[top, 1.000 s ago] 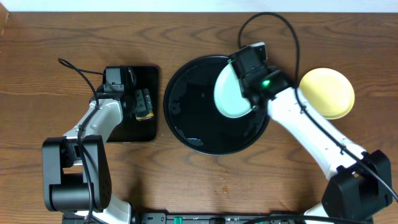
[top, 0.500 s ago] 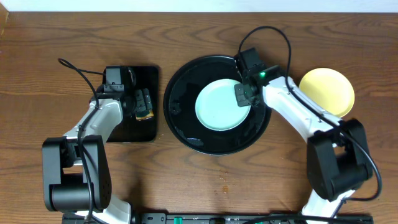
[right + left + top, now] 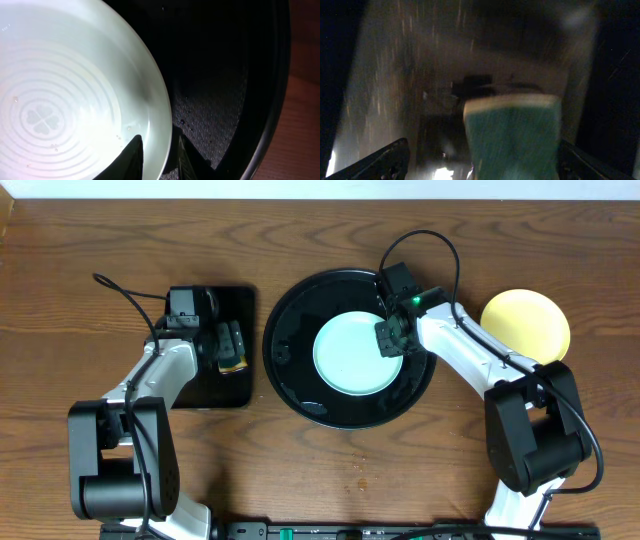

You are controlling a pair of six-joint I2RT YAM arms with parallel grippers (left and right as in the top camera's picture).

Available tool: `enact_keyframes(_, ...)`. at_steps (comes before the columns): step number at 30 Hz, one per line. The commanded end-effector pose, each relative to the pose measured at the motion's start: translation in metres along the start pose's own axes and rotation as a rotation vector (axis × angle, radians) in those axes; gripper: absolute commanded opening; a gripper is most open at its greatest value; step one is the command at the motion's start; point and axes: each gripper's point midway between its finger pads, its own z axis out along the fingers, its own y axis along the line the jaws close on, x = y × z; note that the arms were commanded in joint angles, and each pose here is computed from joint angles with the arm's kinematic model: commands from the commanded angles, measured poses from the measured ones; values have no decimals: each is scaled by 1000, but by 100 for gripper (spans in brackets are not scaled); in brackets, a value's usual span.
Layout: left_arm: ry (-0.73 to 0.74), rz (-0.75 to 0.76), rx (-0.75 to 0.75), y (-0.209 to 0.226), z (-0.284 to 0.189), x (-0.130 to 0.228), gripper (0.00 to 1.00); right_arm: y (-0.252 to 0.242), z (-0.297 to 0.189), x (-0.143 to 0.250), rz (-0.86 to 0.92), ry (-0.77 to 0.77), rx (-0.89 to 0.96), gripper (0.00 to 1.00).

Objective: Clean dirty plates on tray and stack at the side
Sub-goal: 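Grasp the sponge again with the left gripper and lift it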

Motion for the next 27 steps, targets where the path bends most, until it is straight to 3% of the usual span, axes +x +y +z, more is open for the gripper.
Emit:
enact_keyframes(1,-76,-1,2,-1,0,-18,91,3,3,4,-12,14,-4,22)
enact_keyframes(6,3,-13,137,-25,-1,-1,91,3,3,4,-11,13,-3,22)
enact_keyframes(7,18,-14,152,-27,-1,2,88,3,3,4,-11,13,-3,22)
enact_keyframes(9,52,-38,144,-26,-1,10,74,3,3,3,-11,12,-3,22)
enact_keyframes(10,70,-61,138,-25,-1,14,72,3,3,3,-11,11,-4,22)
enact_keyframes(19,131,-86,86,-14,8,43,68,3,3,3,-11,12,-3,22)
enact_keyframes(27,140,-85,60,-10,12,47,68,3,3,5,-12,20,-3,31)
